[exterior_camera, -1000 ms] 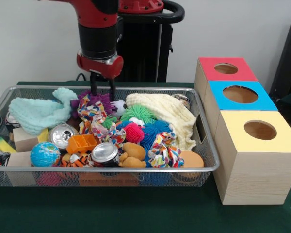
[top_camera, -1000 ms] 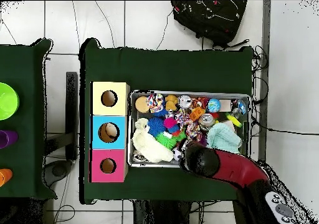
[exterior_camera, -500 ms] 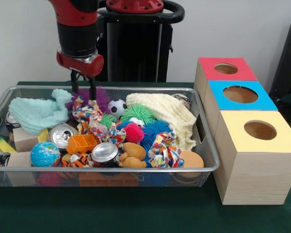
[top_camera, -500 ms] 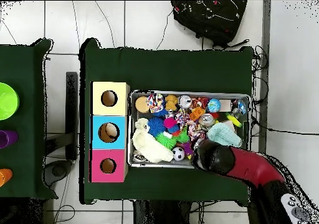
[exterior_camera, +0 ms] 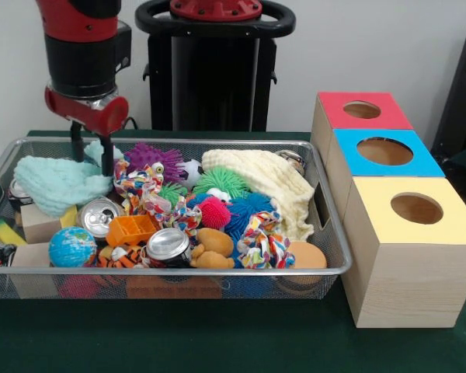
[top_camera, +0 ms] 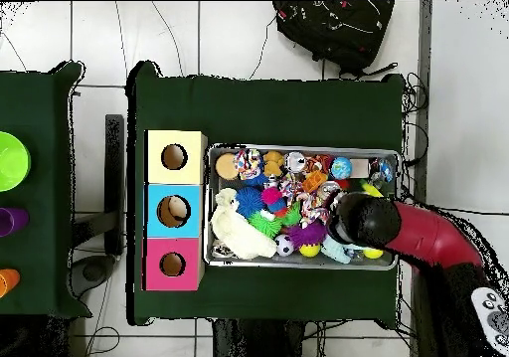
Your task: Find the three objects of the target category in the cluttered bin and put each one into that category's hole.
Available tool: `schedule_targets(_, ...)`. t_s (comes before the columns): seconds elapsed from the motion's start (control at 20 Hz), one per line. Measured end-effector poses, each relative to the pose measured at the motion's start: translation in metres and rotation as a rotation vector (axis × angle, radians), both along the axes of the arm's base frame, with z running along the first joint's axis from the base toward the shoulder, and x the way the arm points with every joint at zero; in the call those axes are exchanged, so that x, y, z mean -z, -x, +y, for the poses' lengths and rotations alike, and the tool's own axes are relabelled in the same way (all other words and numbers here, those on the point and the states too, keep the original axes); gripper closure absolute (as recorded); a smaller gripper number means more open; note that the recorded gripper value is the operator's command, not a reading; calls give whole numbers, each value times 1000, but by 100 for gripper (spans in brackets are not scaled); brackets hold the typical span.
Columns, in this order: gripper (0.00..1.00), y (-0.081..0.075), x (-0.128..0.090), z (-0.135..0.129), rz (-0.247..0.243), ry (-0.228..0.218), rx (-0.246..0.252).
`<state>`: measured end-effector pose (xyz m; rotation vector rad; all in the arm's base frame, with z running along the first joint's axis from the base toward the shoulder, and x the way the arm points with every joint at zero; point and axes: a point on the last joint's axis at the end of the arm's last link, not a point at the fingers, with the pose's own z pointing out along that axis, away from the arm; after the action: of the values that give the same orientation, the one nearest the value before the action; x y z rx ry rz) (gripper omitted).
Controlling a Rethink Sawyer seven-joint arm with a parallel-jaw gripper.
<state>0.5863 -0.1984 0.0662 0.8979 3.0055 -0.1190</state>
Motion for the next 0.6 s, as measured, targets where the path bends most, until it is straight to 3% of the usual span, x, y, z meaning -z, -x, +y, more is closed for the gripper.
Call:
schedule_targets(0.2,0,-13,6,-3,-17,3,-2)
schedule_targets(0.6,0,-30,12,22,-32,0,-45)
